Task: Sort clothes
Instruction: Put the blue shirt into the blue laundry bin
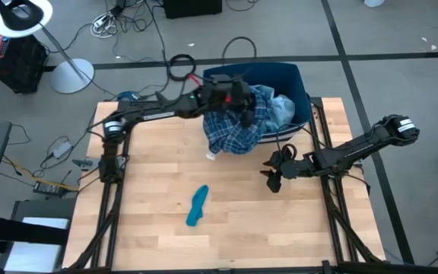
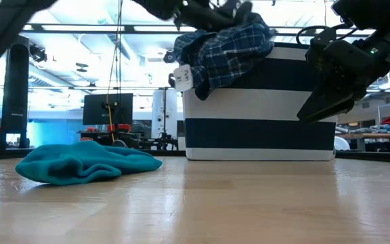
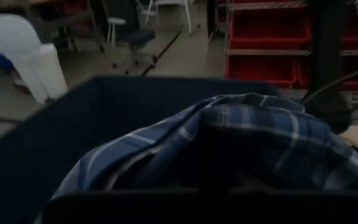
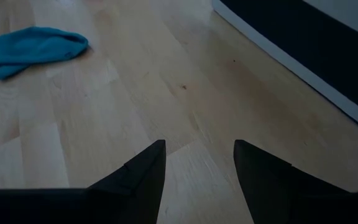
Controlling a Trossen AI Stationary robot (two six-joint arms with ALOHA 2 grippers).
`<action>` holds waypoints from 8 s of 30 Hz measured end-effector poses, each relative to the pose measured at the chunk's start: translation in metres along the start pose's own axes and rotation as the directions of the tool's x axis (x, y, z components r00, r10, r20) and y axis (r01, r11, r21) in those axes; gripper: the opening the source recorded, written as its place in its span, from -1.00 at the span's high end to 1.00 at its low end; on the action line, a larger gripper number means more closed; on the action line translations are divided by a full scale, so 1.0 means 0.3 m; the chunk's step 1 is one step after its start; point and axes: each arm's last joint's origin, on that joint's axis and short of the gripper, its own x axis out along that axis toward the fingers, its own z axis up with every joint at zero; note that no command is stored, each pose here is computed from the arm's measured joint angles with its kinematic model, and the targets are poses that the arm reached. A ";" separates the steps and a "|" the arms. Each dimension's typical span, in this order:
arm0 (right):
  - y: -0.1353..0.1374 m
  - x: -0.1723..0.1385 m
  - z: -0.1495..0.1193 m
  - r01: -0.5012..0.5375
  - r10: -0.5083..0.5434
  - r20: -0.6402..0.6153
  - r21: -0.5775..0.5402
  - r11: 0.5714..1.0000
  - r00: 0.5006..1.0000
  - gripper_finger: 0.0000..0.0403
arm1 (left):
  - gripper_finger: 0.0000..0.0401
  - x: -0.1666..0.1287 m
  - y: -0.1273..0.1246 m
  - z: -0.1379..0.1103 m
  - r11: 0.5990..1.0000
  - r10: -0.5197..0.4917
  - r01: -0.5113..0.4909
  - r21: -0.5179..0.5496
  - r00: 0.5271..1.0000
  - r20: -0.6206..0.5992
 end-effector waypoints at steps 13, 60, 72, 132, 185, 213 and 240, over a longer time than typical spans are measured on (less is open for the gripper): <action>0.000 0.000 0.000 0.000 0.000 0.000 0.000 1.000 1.000 0.05 | 1.00 0.200 0.105 -0.325 0.978 -0.012 -0.046 -0.202 0.961 -0.276; 0.002 0.000 0.000 -0.010 0.010 -0.003 0.013 1.000 1.000 0.05 | 1.00 -0.396 -0.053 0.255 0.992 0.027 0.034 0.125 0.886 -0.463; 0.022 -0.011 -0.015 -0.048 0.049 -0.021 0.038 0.998 0.999 0.05 | 1.00 -0.586 -0.093 0.136 0.993 0.067 -0.019 0.113 0.894 -0.443; 0.019 -0.012 -0.013 -0.009 0.009 0.010 0.024 1.000 1.000 0.05 | 1.00 -0.429 -0.284 -0.371 0.990 -0.086 0.071 0.122 0.989 0.121; 0.015 -0.012 -0.008 0.041 -0.039 0.051 -0.030 0.999 0.998 0.05 | 1.00 -0.075 0.140 -0.263 0.988 0.148 -0.151 -0.023 0.985 -0.083; 0.014 -0.012 -0.006 0.050 -0.047 0.059 -0.044 0.998 0.997 0.05 | 1.00 -0.055 0.122 -0.050 0.988 -0.019 0.029 0.152 0.997 -0.069; -0.016 0.004 0.016 0.093 -0.091 0.070 -0.030 0.995 0.993 0.05 | 1.00 0.118 0.133 -0.254 0.998 -0.060 0.068 -0.001 0.877 -0.477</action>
